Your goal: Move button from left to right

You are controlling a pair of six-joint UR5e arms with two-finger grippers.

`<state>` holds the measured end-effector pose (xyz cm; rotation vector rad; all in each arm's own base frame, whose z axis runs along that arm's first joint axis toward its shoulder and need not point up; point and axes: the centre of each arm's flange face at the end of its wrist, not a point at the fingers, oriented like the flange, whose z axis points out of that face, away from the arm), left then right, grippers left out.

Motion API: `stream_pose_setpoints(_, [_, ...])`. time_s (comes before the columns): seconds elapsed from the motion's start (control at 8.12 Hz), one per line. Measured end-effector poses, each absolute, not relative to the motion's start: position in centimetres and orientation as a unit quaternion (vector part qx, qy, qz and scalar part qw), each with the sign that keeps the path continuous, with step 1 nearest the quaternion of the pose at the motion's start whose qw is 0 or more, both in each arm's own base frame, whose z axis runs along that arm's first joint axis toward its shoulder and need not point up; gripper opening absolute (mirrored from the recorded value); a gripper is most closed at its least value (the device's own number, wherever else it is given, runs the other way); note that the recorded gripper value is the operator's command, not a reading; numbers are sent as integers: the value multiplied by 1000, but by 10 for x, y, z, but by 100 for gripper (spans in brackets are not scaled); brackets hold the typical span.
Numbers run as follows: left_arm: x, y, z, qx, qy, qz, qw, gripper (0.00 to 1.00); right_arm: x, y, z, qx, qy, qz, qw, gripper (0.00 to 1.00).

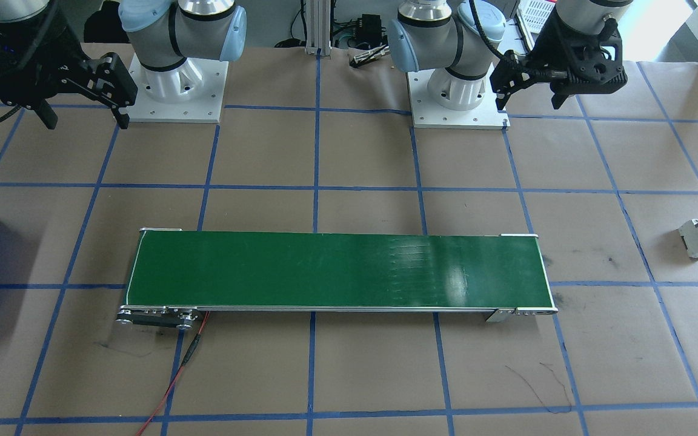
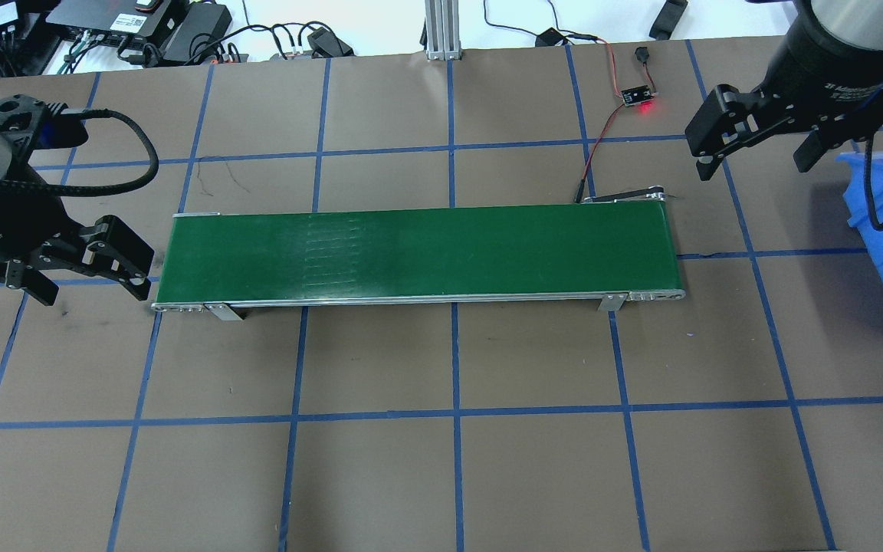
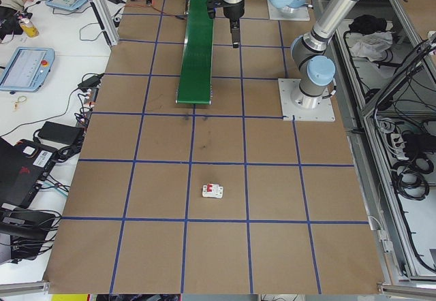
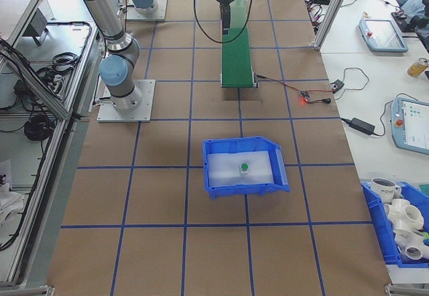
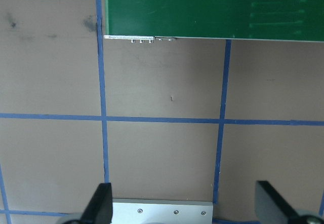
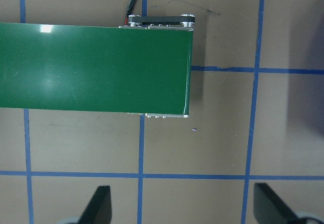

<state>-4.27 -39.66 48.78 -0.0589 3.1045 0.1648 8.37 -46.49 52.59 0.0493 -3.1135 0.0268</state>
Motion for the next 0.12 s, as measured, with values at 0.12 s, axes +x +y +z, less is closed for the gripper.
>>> stream_pose_setpoints(0.12, [-43, -397, 488, -20, 998, 52, 16, 100, 92, -463, 526, 9, -1000, 8, 15, 100])
